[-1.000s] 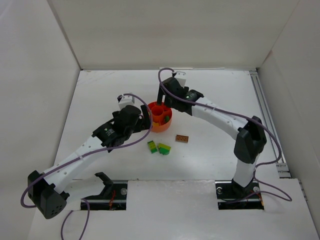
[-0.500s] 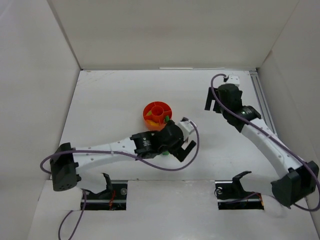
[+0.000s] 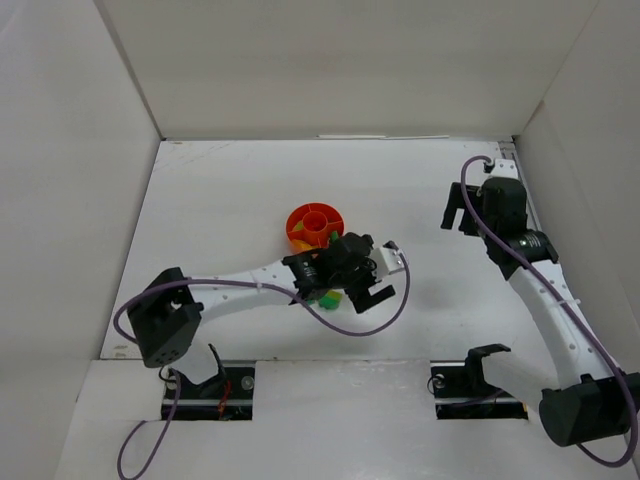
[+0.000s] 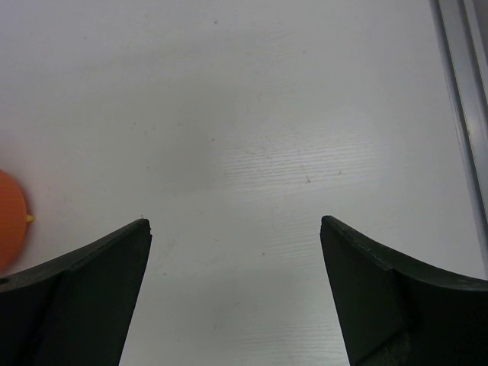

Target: Sort the legos into containers by color

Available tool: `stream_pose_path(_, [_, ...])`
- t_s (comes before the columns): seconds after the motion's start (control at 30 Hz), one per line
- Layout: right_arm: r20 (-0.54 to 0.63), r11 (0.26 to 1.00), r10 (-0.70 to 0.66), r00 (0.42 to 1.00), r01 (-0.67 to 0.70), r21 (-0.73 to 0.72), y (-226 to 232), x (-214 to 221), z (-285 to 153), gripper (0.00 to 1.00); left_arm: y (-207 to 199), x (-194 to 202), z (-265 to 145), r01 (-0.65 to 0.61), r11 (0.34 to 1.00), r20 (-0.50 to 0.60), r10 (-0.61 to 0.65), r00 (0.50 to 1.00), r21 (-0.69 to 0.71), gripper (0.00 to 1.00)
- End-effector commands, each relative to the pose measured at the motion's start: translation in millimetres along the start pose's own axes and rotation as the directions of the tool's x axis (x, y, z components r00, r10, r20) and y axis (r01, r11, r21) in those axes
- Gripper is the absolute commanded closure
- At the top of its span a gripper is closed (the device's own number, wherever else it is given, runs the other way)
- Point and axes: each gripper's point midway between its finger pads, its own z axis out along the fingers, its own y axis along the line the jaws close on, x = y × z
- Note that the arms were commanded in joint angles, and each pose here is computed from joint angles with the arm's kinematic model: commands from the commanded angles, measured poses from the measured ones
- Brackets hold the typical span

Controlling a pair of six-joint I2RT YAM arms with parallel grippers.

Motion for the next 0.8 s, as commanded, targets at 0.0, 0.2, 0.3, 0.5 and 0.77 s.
stream_pose_path(0.0, [0.017, 0.999, -0.005, 1.000, 0.005, -0.035, -1.2, -7.1, -7.3, 0.03, -14.2, -4.8, 15.5, -0.124, 0.985, 0.016, 0.123, 0.992, 0.117, 0.08])
stream_pose_path(0.2, [0.029, 1.000, 0.007, 1.000, -0.007, -0.020, -8.8, -7.6, -13.3, 0.03, 7.1, 18.3, 50.4, -0.070, 0.984, -0.095, 0.086, 0.992, 0.164, 0.12])
stream_pose_path(0.3, [0.042, 1.000, 0.019, 0.999, -0.018, -0.023, -9.3, -9.6, -19.5, 0.03, 17.0, 23.4, 56.1, -0.040, 0.984, -0.111, 0.060, 0.992, 0.171, 0.12])
stream_pose_path(0.5, [0.044, 1.000, 0.024, 0.999, -0.024, -0.007, -15.0, -5.2, -21.2, 0.03, 32.3, 37.8, 69.9, -0.014, 0.994, -0.136, 0.029, 0.990, 0.112, 0.12])
stream_pose_path(0.77, [0.030, 0.999, 0.025, 0.999, -0.026, 0.026, -21.4, -2.7, -15.7, 0.03, 42.8, 58.5, 88.9, 0.036, 0.999, -0.212, -0.027, 0.977, 0.036, 0.14])
